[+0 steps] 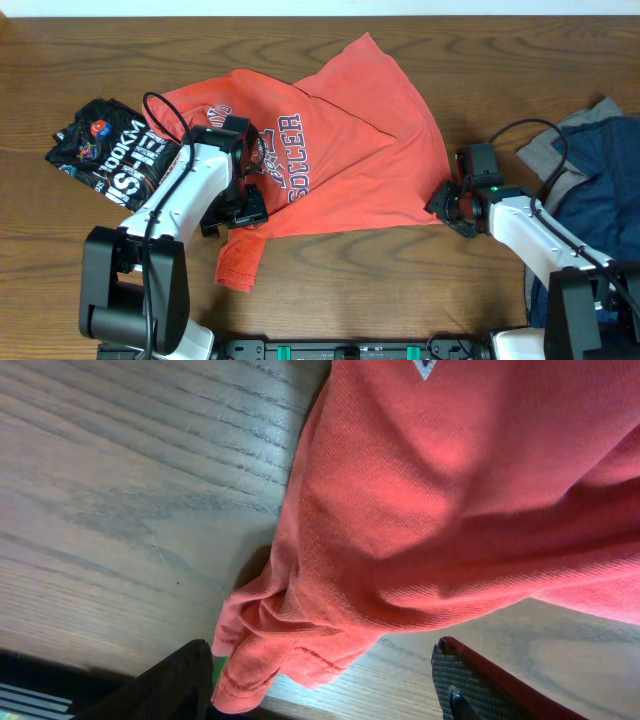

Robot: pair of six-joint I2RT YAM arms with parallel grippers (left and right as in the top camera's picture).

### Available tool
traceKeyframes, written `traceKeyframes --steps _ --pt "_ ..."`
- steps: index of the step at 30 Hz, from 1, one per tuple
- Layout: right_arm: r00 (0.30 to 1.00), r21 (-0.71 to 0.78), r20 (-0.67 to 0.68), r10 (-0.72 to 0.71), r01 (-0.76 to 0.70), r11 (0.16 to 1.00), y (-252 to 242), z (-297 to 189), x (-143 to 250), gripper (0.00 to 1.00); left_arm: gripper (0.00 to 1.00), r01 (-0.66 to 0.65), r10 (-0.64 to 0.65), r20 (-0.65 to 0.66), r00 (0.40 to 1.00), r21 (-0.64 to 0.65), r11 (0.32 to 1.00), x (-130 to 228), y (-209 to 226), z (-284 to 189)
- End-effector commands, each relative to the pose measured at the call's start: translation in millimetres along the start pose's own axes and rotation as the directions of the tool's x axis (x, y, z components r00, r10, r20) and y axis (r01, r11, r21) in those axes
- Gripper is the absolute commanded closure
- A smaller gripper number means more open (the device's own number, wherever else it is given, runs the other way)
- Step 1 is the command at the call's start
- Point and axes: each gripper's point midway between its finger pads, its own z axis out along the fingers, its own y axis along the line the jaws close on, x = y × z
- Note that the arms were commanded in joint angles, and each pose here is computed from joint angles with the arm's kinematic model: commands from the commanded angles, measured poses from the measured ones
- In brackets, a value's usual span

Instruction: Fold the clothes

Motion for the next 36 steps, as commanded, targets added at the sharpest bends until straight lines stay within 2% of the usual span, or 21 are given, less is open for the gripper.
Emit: traceKeyframes --steps 1,5,6,13,17,20,24,32,36 --pt "0.999 0.060 -0.029 0.014 -0.012 0.998 -14.1 10.7 13.5 0.70 0.28 -0.012 0.012 0.002 1.000 -0.011 1.000 -0.2 2.6 0.4" --pt "1.000 0.081 -0.004 0.013 -0.013 0.997 -18.0 10.5 8.9 0.96 0.28 -0.012 0.012 0.002 1.000 -0.010 1.000 -0.3 2.6 0.3" --pt "1.000 0.084 0.004 0.012 -0.012 0.996 -18.4 10.5 7.2 0.99 0.28 -0.012 0.012 0.002 1.000 -0.011 1.000 -0.2 2.7 0.4" --pt "0.996 0.099 0.045 -0.072 0.067 0.993 -19.4 -0.5 -18.7 0.99 0.27 -0.013 0.013 0.001 1.000 -0.010 1.000 -0.1 2.6 0.3" --pt "0.995 0.147 0.079 -0.053 0.041 0.988 -31.9 -32.3 -58.5 0.99 0.27 -0.048 0.048 -0.017 0.999 0.025 0.999 3.3 -3.2 0.2" --pt "0.989 0.202 0.147 -0.002 -0.028 0.979 -49.5 -67.5 -96.3 0.99 0.27 -0.066 0.069 -0.037 0.997 0.071 0.995 7.4 -10.9 -0.2" --pt "0.972 0.295 0.225 0.064 -0.131 0.946 -82.1 -102.0 -127.0 0.99 0.25 -0.079 0.085 -0.055 0.995 0.113 0.990 11.2 -17.7 -1.1" --pt "0.983 0.322 0.182 0.032 -0.090 0.943 -93.8 -104.3 -123.8 0.99 0.23 -0.087 0.104 -0.074 0.992 0.204 0.975 16.5 -36.5 -3.5" --pt "0.984 0.323 0.176 0.023 -0.079 0.943 -93.9 -104.2 -123.2 0.99 0.24 -0.152 0.166 -0.050 0.985 0.213 0.965 18.7 -47.2 -3.6"
